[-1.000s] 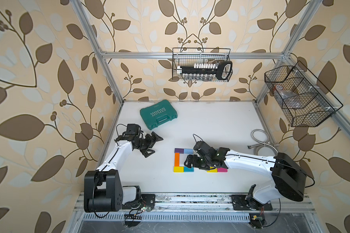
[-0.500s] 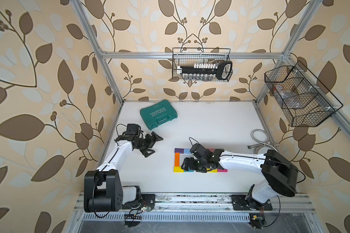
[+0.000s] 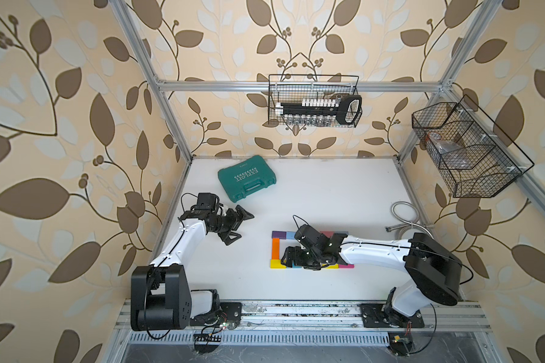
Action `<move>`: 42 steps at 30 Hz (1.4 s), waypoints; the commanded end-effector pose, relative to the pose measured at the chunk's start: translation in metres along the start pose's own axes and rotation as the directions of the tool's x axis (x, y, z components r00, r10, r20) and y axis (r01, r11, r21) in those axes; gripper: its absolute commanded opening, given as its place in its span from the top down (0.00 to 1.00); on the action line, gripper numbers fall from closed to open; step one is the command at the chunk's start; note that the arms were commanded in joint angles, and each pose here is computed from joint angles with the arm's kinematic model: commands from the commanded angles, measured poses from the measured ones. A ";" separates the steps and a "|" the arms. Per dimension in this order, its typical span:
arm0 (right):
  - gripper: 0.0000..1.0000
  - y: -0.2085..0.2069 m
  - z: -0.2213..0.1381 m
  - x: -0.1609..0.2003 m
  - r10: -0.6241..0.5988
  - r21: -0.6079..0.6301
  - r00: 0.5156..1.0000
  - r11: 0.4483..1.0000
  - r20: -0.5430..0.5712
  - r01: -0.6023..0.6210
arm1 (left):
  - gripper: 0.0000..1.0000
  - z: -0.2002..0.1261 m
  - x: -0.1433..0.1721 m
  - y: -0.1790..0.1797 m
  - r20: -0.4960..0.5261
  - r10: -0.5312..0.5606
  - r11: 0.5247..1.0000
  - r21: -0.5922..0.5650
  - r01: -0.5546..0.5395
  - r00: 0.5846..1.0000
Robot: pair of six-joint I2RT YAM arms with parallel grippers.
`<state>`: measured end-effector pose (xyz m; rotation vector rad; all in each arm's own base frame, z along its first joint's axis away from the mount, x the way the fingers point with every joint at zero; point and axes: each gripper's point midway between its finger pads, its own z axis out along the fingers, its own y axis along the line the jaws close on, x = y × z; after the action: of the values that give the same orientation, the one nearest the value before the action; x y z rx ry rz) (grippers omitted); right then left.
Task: Assemble the letter c with building blocks
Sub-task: Assemble the building block at the center of the board, then reset both arms
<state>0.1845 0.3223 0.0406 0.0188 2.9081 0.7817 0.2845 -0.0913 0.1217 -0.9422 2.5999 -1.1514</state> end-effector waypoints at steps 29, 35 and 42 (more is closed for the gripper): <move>0.06 0.014 -0.057 -0.030 -0.043 -0.023 0.994 0.999 0.101 0.046 | 0.01 -0.015 -0.008 -0.017 0.049 0.083 0.996 0.015 -0.084 0.995; 0.05 -0.015 -0.142 -0.093 -0.035 0.009 0.956 0.999 0.290 0.034 | 0.01 -0.028 -0.012 -0.032 0.089 0.169 0.985 0.014 -0.171 0.982; 0.02 -0.104 -0.269 -0.152 0.066 0.077 0.842 0.989 0.535 -0.126 | 0.01 -0.062 -0.028 -0.063 0.240 0.349 0.937 -0.097 -0.335 0.906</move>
<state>0.3154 0.1305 0.2351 0.3754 2.3728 0.6517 0.3098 -0.0776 0.1783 -0.6919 2.5179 -0.9648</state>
